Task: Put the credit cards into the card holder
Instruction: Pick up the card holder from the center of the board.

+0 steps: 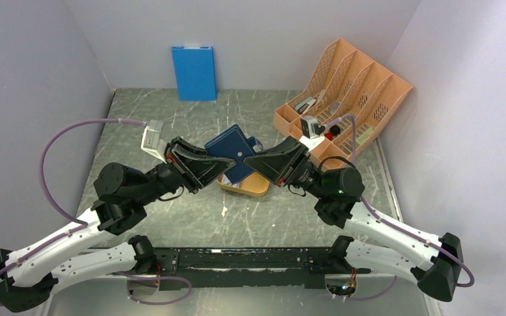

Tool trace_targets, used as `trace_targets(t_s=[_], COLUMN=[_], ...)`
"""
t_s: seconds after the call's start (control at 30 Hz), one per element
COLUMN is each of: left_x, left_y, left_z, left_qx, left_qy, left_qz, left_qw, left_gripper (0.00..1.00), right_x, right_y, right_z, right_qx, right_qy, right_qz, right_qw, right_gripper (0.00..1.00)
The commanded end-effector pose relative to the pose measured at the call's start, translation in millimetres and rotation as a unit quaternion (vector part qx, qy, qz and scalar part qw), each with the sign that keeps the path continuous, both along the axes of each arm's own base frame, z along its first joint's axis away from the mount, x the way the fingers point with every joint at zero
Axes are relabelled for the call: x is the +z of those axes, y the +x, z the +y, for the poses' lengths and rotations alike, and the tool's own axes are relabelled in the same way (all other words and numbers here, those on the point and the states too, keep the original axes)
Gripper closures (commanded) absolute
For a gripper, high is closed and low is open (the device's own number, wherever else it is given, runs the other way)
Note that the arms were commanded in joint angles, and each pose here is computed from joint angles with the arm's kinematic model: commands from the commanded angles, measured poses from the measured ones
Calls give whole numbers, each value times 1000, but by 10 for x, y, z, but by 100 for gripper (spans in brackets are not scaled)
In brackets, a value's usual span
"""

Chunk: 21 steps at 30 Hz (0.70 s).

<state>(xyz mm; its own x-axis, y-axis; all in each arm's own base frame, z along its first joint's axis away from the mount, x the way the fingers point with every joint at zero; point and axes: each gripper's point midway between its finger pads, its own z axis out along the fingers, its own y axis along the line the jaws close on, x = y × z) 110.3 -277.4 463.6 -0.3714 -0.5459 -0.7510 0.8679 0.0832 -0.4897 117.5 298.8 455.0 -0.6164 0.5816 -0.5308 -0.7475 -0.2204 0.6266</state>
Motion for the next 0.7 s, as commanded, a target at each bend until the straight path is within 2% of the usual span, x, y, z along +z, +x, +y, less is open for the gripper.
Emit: trace_targets(t_s=[0.0,0.07,0.2,0.27,0.37,0.47,0.57,0.67], left_x=[82,80,-71,-154,-313,-419,-480,-544], left_y=[-25,-9,151,192,257,232,163,118], left_z=[33,52,160,259,442,572,620,635], left_qx=[1,8,61,86,127,140,131,122], left_qy=[-11,-7,32,60,105,139,161,182], left_qz=[-17,-15,26,43,79,106,121,136], left_qw=[1000,1000,997,994,983,975,971,966], left_gripper=[95,95,95,95,95,95,95,95], right_x=[138,120,20,-76,-271,-414,-447,-428], right_y=[-41,-65,-101,-112,-93,-23,49,58], right_z=[-84,-62,-100,-149,-284,-456,-506,-407], right_qx=[-2,-2,-23,-43,-79,-123,-144,-128], right_qy=[30,14,-50,-101,-184,-240,-274,-288], right_qz=[-11,-21,-39,-50,-60,-54,-50,-53], right_qw=[999,1000,998,993,978,961,949,948], right_gripper=[100,100,55,46,44,46,51,54])
